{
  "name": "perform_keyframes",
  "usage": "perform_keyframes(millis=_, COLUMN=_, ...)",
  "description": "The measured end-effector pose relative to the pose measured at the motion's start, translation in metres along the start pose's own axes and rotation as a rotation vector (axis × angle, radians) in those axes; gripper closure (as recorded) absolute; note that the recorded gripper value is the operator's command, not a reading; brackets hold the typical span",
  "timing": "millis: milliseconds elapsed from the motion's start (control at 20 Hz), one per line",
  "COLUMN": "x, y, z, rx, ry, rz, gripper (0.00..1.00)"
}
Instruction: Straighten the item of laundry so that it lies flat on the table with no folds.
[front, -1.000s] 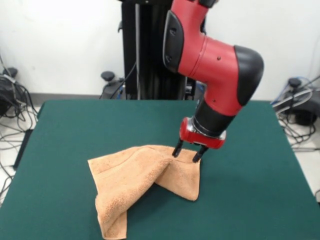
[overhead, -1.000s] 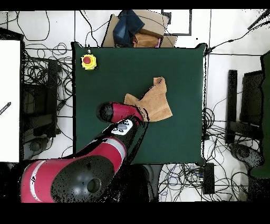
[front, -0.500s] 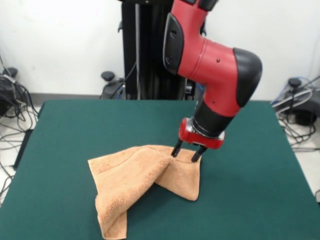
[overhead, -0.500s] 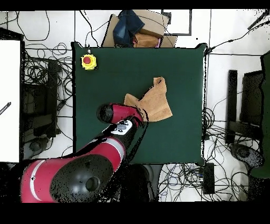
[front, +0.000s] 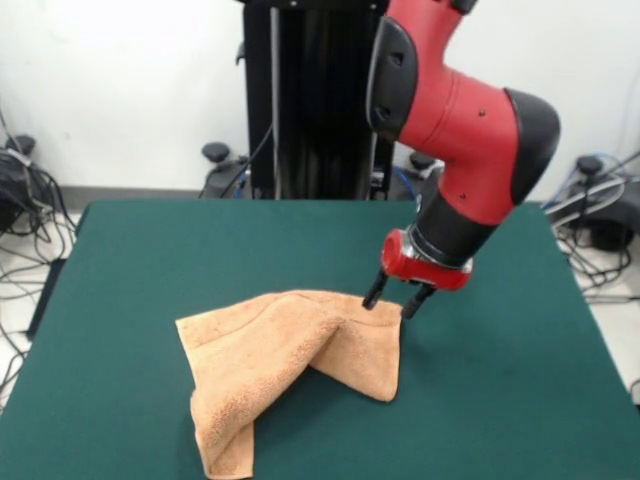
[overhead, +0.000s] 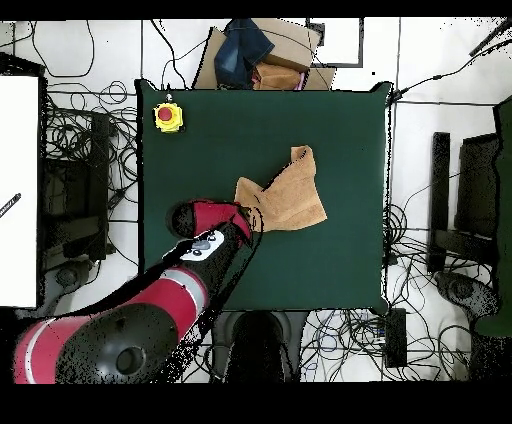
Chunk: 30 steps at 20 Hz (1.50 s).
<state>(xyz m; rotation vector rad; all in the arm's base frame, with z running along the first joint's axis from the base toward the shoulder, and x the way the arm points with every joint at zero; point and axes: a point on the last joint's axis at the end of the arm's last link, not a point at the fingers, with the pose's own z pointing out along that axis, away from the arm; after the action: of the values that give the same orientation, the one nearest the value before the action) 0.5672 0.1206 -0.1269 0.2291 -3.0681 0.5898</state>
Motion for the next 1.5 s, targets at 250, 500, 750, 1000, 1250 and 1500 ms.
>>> perform_keyframes(millis=250, x=0.005, y=0.001, z=0.005, rx=0.008, ry=0.009, rz=-0.009, gripper=0.00)
perform_keyframes(millis=500, x=0.011, y=-0.001, z=0.015, rx=0.011, ry=0.026, rz=-0.007, gripper=0.00)
perform_keyframes(millis=750, x=0.022, y=-0.002, z=0.028, rx=0.023, ry=0.048, rz=-0.014, gripper=0.00)
perform_keyframes(millis=1000, x=0.036, y=-0.002, z=0.037, rx=0.069, ry=0.063, rz=-0.052, gripper=0.00)
perform_keyframes(millis=1250, x=0.041, y=-0.002, z=0.038, rx=0.102, ry=0.064, rz=-0.077, gripper=0.00)
perform_keyframes(millis=1500, x=0.040, y=-0.007, z=0.036, rx=0.118, ry=0.061, rz=-0.079, gripper=0.00)
